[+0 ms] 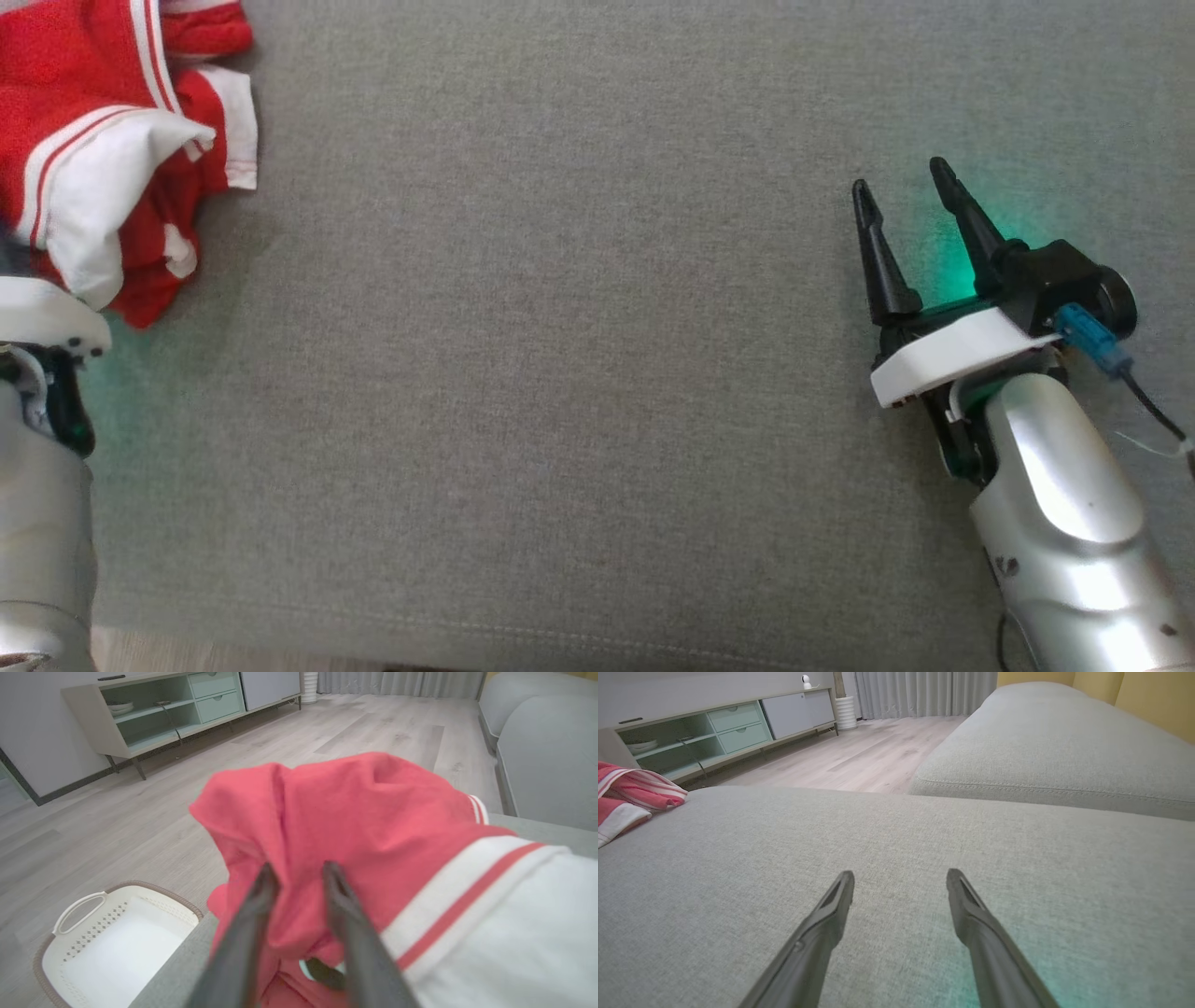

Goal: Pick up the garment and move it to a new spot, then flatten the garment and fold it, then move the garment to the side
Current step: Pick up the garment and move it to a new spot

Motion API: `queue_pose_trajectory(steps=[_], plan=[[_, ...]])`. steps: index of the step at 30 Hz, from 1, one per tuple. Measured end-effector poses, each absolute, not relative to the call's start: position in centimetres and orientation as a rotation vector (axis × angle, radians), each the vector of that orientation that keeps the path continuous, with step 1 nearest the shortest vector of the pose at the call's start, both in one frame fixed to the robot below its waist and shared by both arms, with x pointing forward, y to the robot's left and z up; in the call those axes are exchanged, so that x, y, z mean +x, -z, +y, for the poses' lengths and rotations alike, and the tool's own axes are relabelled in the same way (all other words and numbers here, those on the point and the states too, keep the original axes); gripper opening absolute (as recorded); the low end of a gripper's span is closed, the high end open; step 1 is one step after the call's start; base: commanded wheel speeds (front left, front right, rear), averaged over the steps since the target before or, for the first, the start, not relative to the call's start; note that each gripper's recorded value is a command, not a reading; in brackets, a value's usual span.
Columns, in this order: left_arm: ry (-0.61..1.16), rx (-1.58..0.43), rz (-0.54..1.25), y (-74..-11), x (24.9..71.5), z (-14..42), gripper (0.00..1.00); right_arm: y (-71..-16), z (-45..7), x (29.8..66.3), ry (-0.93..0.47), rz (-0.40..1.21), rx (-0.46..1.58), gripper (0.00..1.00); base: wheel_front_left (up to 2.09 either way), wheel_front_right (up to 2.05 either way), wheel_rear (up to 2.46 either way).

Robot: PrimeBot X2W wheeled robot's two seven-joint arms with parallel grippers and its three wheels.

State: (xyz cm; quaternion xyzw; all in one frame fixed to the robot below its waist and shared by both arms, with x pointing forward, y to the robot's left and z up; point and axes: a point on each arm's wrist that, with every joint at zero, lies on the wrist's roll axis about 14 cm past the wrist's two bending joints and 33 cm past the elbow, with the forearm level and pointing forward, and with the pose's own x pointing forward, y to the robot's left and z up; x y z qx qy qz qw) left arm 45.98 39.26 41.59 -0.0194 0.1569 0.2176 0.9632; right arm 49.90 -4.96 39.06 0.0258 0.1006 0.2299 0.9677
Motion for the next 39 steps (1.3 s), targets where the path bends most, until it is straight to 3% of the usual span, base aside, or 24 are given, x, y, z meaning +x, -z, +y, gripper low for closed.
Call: queue_pose_trajectory(steps=[5, 11, 15, 20, 24, 30, 34, 35, 36, 37, 39], plan=[[-0.362, 0.009, 0.28, -43.6, 47.3, 37.8, 0.0, -41.0, -5.3, 49.8, -0.444, 0.167, 0.063, 1.0, 0.0, 0.0, 0.0], [-0.186, 0.113, -0.043, -55.6, 52.4, 33.3, 0.0, -43.6, -6.3, 48.4, -0.401, 0.125, 0.084, 1.0, 0.0, 0.0, 0.0], [-0.033, 0.138, -0.254, -63.1, 53.6, 27.5, 0.0, -44.6, -7.6, 46.4, -0.36, 0.118, 0.099, 1.0, 0.0, 0.0, 0.0], [0.179, 0.065, -0.389, -67.2, 53.8, 18.2, 0.0, -46.2, -10.1, 44.5, -0.299, 0.088, 0.097, 1.0, 0.0, 0.0, 0.0], [0.362, -0.023, -0.428, -68.0, 53.0, 10.1, 0.0, -47.1, -12.2, 42.8, -0.249, 0.071, 0.082, 1.0, 0.0, 0.0, 0.0], [0.698, -0.227, -0.353, -65.5, 48.9, -5.1, 0.0, -48.6, -17.2, 40.2, -0.112, 0.032, 0.077, 1.0, 0.0, 0.0, 0.0], [0.796, -0.251, -0.257, -62.2, 47.2, -9.4, 0.0, -48.8, -19.6, 38.9, -0.042, 0.026, 0.08, 1.0, 0.0, 0.0, 0.0], [0.806, -0.243, -0.216, -60.7, 46.9, -10.0, 0.3, -48.8, -20.1, 38.7, -0.028, 0.026, 0.083, 1.0, 0.0, 0.0, 0.0], [0.807, -0.237, -0.173, -59.0, 46.6, -10.2, 0.8, -48.8, -20.4, 38.5, -0.018, 0.027, 0.084, 1.0, 0.0, 0.0, 0.0], [0.809, -0.231, -0.13, -57.3, 46.1, -10.4, 1.0, -48.6, -20.6, 38.4, -0.012, 0.03, 0.085, 1.0, 0.0, 0.0, 0.0], [0.786, -0.214, -0.034, -53.6, 45.4, -10.0, 1.0, -48.4, -20.7, 38.6, -0.009, 0.036, 0.09, 1.0, 0.0, 0.0, 0.0]])
